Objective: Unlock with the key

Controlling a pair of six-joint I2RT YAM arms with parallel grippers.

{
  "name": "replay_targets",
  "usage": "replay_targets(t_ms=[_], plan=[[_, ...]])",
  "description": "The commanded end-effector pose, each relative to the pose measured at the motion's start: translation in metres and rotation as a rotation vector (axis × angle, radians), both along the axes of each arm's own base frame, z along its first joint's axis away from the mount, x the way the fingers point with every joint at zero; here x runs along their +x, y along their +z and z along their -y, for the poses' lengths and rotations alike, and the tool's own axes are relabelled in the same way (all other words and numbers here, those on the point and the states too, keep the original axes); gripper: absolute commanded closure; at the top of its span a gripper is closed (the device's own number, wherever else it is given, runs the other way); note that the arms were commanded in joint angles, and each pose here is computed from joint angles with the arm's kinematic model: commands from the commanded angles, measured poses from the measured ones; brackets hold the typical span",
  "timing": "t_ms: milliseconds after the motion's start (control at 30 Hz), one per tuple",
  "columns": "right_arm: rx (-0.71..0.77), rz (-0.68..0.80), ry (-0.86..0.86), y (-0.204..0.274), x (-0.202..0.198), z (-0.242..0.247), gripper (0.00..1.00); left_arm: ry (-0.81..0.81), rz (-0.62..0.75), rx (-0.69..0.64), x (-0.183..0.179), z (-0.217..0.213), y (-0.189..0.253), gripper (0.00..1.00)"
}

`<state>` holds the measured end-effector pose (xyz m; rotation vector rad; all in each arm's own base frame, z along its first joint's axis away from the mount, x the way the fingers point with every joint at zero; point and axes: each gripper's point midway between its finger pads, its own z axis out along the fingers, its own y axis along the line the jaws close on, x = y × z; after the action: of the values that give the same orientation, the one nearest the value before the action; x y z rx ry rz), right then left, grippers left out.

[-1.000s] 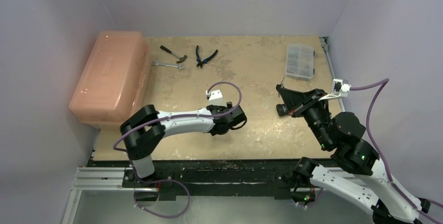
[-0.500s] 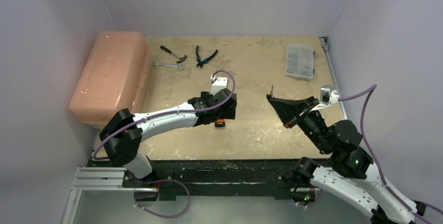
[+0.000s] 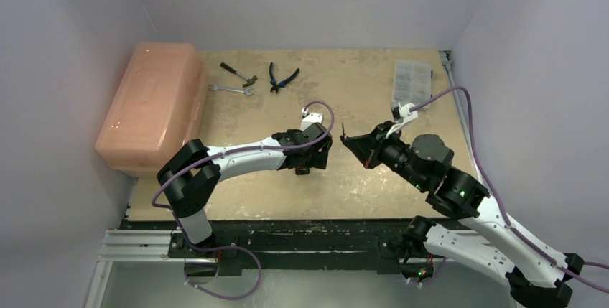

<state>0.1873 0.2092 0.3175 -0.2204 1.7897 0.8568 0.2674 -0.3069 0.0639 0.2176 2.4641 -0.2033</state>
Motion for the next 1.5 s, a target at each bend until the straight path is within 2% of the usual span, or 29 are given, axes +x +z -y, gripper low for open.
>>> replay_targets(t_ms=[0, 200, 400, 867, 1467], plan=[[0.04, -0.014, 0.042, 0.016, 0.005, -0.008, 1.0, 0.005, 0.002, -0.016, 0.008, 0.009, 0.005, 0.21], [0.086, -0.05, 0.081, 0.016, 0.035, -0.004, 1.0, 0.014, 0.025, -0.036, 0.008, 0.005, 0.011, 0.17], [0.108, -0.065, 0.045, 0.021, 0.063, 0.012, 1.0, 0.031, 0.016, 0.022, 0.008, -0.002, 0.007, 0.17], [0.075, -0.074, 0.0, 0.004, 0.049, 0.027, 1.0, 0.152, -0.053, 0.127, 0.007, -0.017, -0.023, 0.24], [0.08, -0.055, 0.005, 0.006, 0.041, 0.03, 1.0, 0.219, -0.096, 0.12, 0.004, -0.021, -0.042, 0.38]])
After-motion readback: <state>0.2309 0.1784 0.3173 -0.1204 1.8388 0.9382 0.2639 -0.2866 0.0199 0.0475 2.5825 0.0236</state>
